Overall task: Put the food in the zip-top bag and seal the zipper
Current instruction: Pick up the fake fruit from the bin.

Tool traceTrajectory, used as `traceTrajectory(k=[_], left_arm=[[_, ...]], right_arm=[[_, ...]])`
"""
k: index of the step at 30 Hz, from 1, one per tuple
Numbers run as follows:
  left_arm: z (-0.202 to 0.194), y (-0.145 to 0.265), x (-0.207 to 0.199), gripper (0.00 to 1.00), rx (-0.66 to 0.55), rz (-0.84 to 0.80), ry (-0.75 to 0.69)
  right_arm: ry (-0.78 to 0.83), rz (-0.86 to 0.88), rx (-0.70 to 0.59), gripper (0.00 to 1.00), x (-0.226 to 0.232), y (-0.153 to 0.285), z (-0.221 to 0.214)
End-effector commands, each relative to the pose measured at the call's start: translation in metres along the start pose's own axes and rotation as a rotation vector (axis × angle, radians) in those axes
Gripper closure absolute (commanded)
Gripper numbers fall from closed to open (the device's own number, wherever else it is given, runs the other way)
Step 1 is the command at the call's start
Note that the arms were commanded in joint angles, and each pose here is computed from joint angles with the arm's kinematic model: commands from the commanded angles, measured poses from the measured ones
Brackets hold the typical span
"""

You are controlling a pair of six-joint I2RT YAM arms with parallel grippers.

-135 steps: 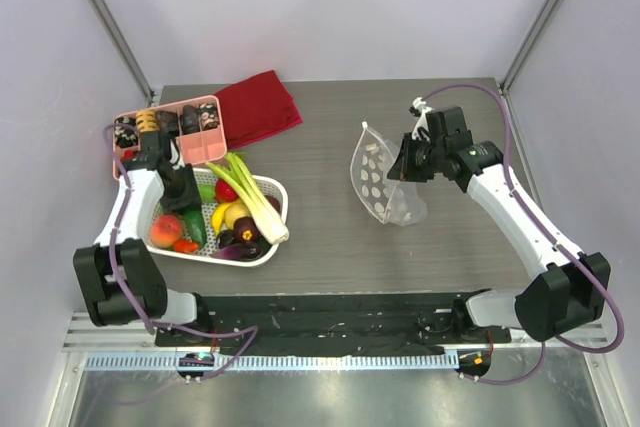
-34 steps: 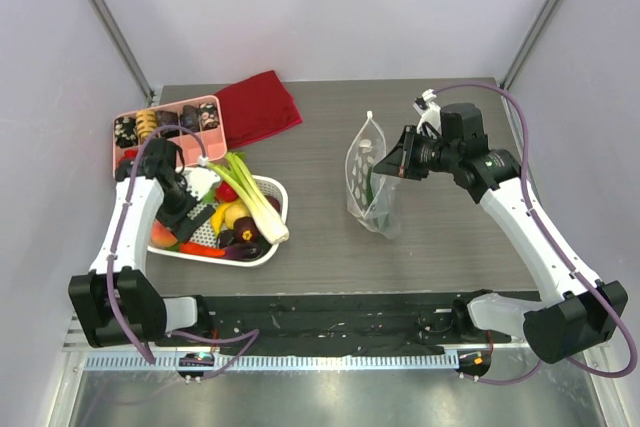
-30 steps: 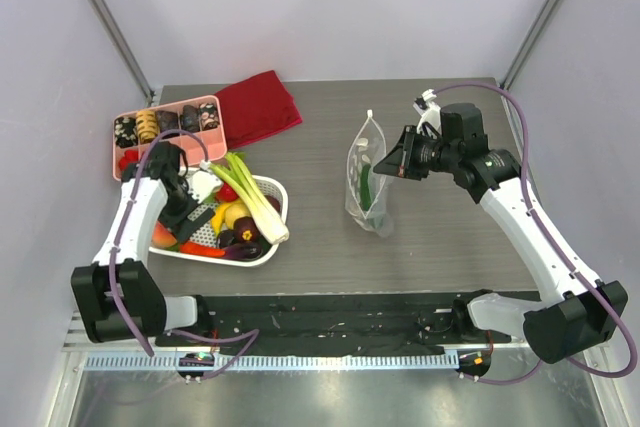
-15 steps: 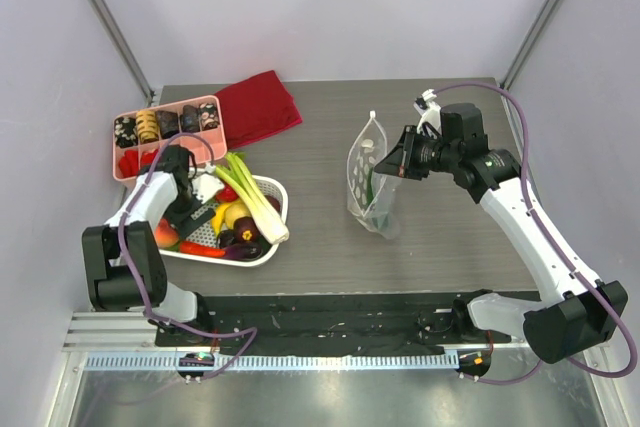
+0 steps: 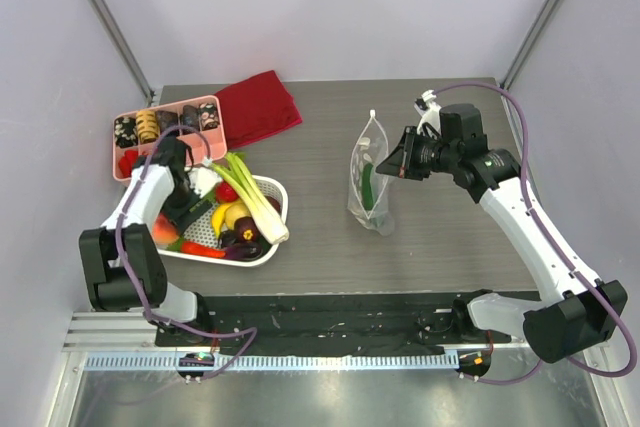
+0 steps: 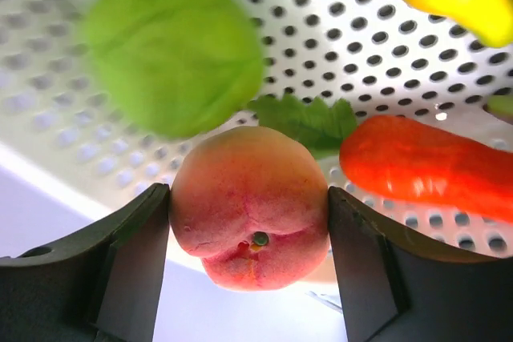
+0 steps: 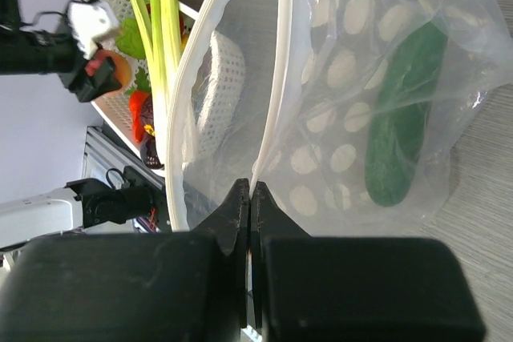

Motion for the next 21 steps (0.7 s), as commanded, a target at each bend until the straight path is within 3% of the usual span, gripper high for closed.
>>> traceTrajectory(k=[1,5,9,15,19,21], left_arm=[[0.029,0.073,0.012,0.53,-0.183,-0.003,0.114],[0.054,0.123,0.012,0.55,-0.287,-0.026,0.132],[0.11,0.2,-0.018,0.55,-0.545,-0.169,0.108],[0.196,0.318,-0.118,0.55,-0.967,-0.473,-0.027],[0.226,0.364,-0.186,0.55,-1.126,-0.699,-0.099],[0.234,0.37,-0.219,0.55,-1.139,-0.765,-0.143]], right_arm=[[0.035,0.004,-0.037,0.99,0.004,0.004,0.011],[0.038,0.007,-0.038,0.99,0.005,0.003,0.011],[0.037,0.011,-0.039,0.99,0.004,0.002,0.012],[0.042,0.034,-0.033,0.99,0.007,0.002,0.009],[0.04,0.019,-0.025,0.99,0.003,0.002,0.003],[0.044,0.001,-0.019,0.99,0.0,0.002,0.001]])
Point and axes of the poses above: each gripper's point midway between its finger pads, its own y axis back along the fingers, its own x axis along the line the jaws close on, z = x × y, the point moved 2 cm from there along y, back along the fingers, and after that the axes turned 10 degrees about y, right-handed, at the moved point
